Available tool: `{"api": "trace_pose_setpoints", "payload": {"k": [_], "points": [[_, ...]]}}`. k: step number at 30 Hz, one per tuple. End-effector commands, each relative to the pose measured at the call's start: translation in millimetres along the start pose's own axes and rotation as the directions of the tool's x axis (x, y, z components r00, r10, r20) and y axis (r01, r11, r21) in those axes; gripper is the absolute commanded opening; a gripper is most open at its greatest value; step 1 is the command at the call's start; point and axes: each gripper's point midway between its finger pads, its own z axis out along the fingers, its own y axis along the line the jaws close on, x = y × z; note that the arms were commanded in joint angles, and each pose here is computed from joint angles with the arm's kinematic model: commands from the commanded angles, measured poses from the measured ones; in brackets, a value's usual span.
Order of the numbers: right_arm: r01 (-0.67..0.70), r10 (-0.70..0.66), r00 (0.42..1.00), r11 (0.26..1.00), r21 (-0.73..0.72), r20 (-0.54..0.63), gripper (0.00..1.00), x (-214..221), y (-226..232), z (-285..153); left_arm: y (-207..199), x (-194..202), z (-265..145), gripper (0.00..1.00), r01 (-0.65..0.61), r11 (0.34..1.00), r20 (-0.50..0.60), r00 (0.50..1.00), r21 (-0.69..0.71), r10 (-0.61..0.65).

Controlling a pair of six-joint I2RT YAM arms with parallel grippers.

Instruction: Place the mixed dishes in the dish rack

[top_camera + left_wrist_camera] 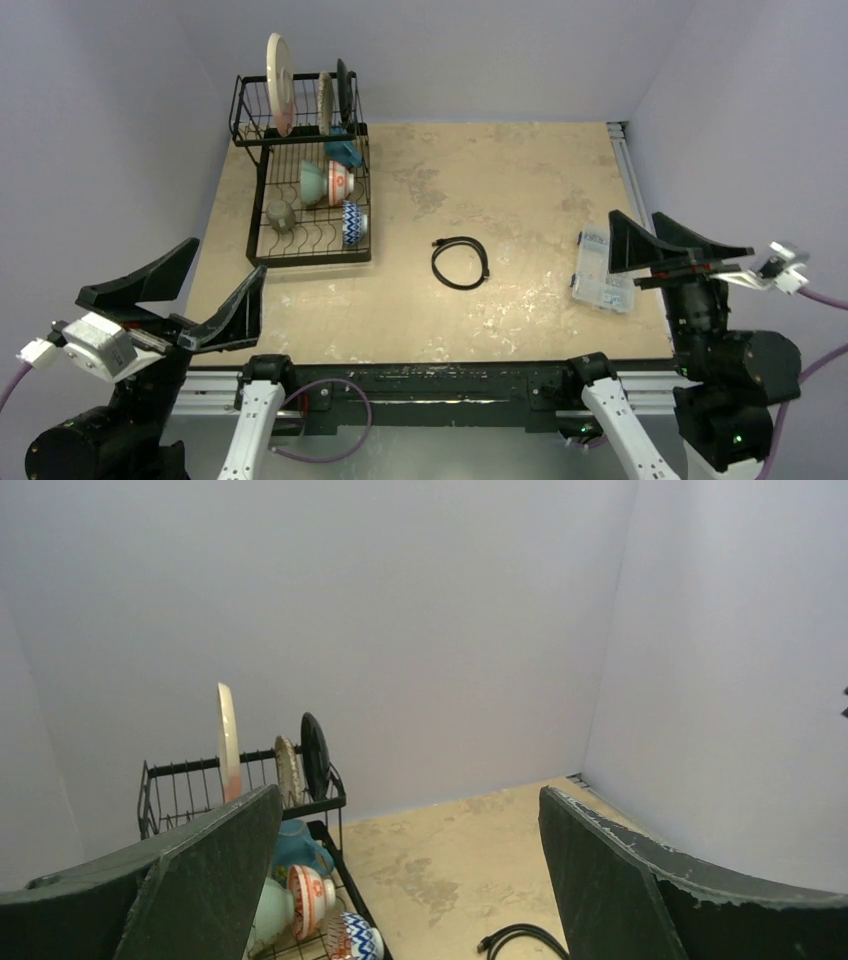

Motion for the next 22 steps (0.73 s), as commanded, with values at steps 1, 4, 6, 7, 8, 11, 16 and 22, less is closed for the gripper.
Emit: {"api": "trace_pose_setpoints", "payload": {"k": [1,4,6,7,8,11,16,22], "points": [[0.007,-0.023,0.995,0.987,0.161,0.102,0.99,-28.5,-25.9,-27.0,4.9,-3.5,-14.0,0.98,-0.066,0.997,0.009,0.998,-0.038,0.067],[-0.004,-0.029,0.988,0.976,0.217,0.15,0.99,-42.5,-33.8,-37.8,6.3,-1.4,-16.1,0.98,-0.07,0.997,0.01,0.997,-0.046,0.07],[-0.002,-0.036,0.988,0.969,0.247,0.151,0.99,-44.2,-38.5,-38.7,7.1,1.4,-15.7,0.98,-0.074,0.996,0.005,0.997,-0.045,0.074],[0.002,-0.041,0.988,0.967,0.256,0.146,0.99,-43.2,-40.2,-38.0,7.9,2.6,-15.7,0.98,-0.078,0.996,0.003,0.997,-0.047,0.078],[0.007,-0.045,0.989,0.966,0.258,0.141,0.99,-42.1,-41.0,-37.1,8.4,3.4,-15.9,0.98,-0.081,0.996,0.002,0.997,-0.049,0.081],[0.017,-0.053,0.99,0.964,0.265,0.13,0.99,-36.1,-44.3,-33.6,9.4,5.8,-16.1,0.98,-0.075,0.997,-0.005,0.997,-0.033,0.075],[0.008,-0.045,0.991,0.959,0.284,0.124,0.99,-30.0,-49.6,-30.8,12.3,9.2,-16.2,0.98,-0.078,0.996,-0.012,0.997,-0.04,0.077],[0.01,-0.05,0.991,0.954,0.298,0.128,0.99,-25.4,-55.1,-30.7,14.4,12.4,-15.2,0.98,-0.081,0.996,-0.019,0.997,-0.041,0.081]]}}
